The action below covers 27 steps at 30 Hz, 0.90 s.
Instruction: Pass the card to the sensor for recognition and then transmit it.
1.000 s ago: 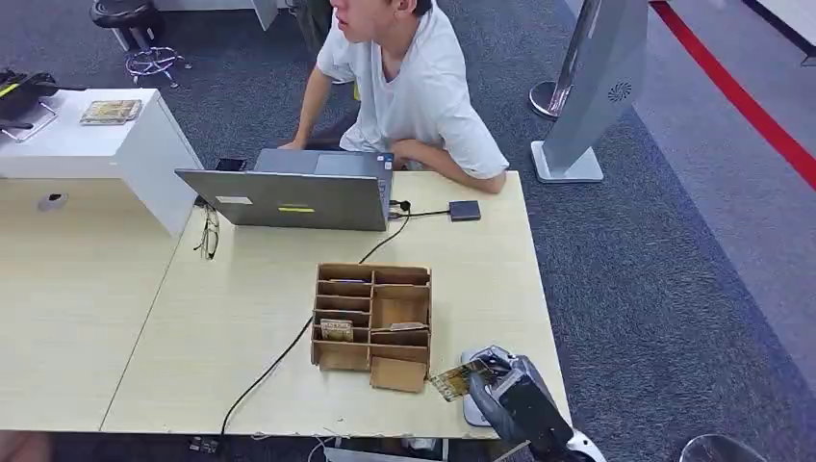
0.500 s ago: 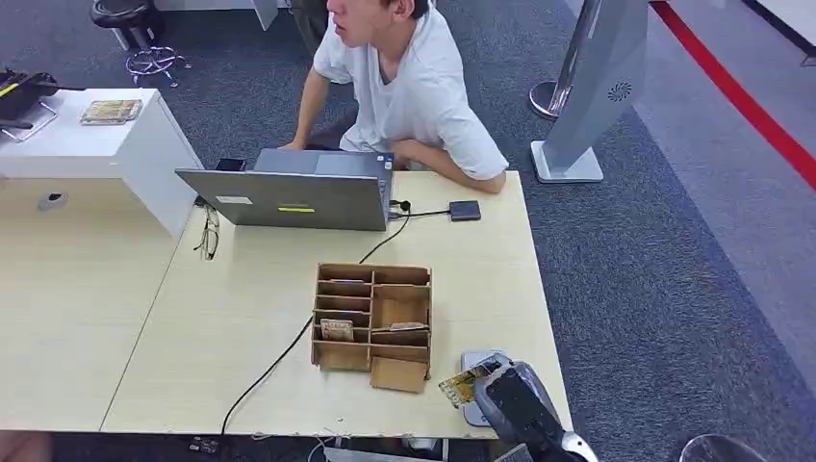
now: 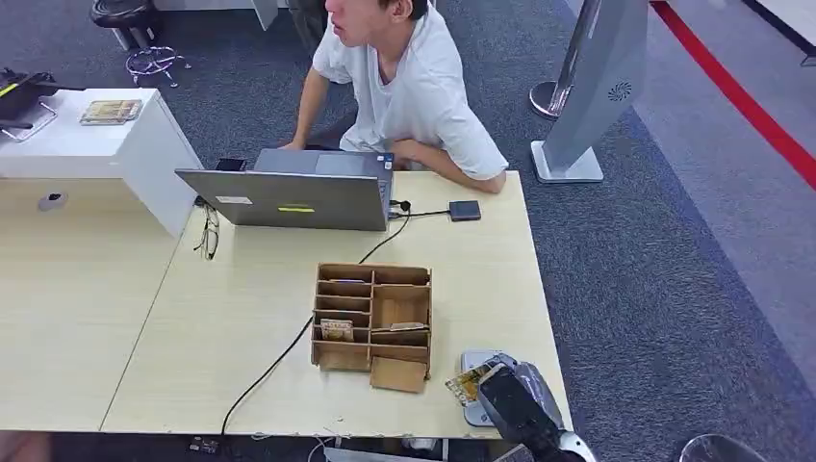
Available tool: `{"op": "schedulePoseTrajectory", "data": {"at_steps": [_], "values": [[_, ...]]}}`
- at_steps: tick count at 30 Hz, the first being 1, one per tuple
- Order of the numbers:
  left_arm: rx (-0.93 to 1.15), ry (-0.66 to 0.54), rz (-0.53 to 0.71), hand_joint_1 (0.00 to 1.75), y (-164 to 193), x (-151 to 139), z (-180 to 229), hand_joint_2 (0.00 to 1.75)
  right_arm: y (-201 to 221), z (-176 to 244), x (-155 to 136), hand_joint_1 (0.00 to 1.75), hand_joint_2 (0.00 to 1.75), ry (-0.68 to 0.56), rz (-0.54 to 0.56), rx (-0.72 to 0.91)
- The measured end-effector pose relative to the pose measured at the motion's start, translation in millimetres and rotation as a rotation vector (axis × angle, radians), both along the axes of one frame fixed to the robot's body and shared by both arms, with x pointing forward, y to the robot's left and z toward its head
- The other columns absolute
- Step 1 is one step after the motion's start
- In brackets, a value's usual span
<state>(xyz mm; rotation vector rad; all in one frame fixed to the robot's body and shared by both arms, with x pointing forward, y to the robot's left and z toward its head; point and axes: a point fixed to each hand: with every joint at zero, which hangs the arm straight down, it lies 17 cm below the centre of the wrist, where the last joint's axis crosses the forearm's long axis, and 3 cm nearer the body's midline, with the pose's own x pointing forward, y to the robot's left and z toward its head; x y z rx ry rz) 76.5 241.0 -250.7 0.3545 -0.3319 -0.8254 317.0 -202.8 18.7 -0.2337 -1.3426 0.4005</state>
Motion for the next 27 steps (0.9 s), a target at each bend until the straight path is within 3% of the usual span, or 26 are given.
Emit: {"op": "schedulePoseTrajectory", "data": {"at_steps": [27], "values": [[-0.002, -0.009, 0.000, 0.00, -1.9, 2.5, 4.5, 0.00, -18.4, -18.4, 5.2, 1.75, 1.75, 0.038, -0.078, -0.082]]}}
